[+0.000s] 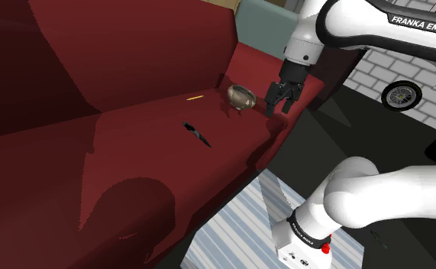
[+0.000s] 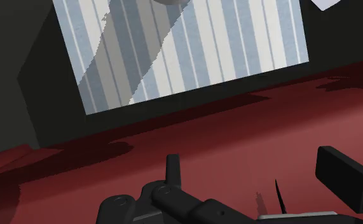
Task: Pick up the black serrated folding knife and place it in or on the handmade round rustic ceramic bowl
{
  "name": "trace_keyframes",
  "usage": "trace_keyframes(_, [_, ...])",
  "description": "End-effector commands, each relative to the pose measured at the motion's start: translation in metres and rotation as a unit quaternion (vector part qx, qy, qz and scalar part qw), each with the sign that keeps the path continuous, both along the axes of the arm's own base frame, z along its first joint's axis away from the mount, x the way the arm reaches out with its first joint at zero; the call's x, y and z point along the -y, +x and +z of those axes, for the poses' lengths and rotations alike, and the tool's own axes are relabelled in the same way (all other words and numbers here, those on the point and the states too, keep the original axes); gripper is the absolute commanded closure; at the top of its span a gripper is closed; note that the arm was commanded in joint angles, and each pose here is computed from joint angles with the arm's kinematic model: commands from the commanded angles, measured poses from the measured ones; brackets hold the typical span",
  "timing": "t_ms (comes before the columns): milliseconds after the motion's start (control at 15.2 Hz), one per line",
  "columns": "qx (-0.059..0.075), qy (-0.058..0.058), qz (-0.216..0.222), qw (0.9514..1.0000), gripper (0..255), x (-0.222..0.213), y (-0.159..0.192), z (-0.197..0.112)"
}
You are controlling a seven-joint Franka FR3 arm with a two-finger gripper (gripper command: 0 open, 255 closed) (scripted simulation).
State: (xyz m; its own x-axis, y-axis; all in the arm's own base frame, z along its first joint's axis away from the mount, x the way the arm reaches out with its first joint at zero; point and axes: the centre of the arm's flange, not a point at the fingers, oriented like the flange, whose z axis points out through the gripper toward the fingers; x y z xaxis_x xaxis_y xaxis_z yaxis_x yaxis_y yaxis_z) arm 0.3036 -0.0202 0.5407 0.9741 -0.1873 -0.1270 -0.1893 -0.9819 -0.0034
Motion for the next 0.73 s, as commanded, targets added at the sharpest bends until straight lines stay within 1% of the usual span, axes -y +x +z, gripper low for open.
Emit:
trace_keyframes(0, [0.000, 0.000, 0.000, 1.0000, 0, 0.000, 0.000, 0.000])
trace_keyframes(660, [0.031, 0.009, 0.052, 0.9981, 0, -0.033, 0.091, -0.079])
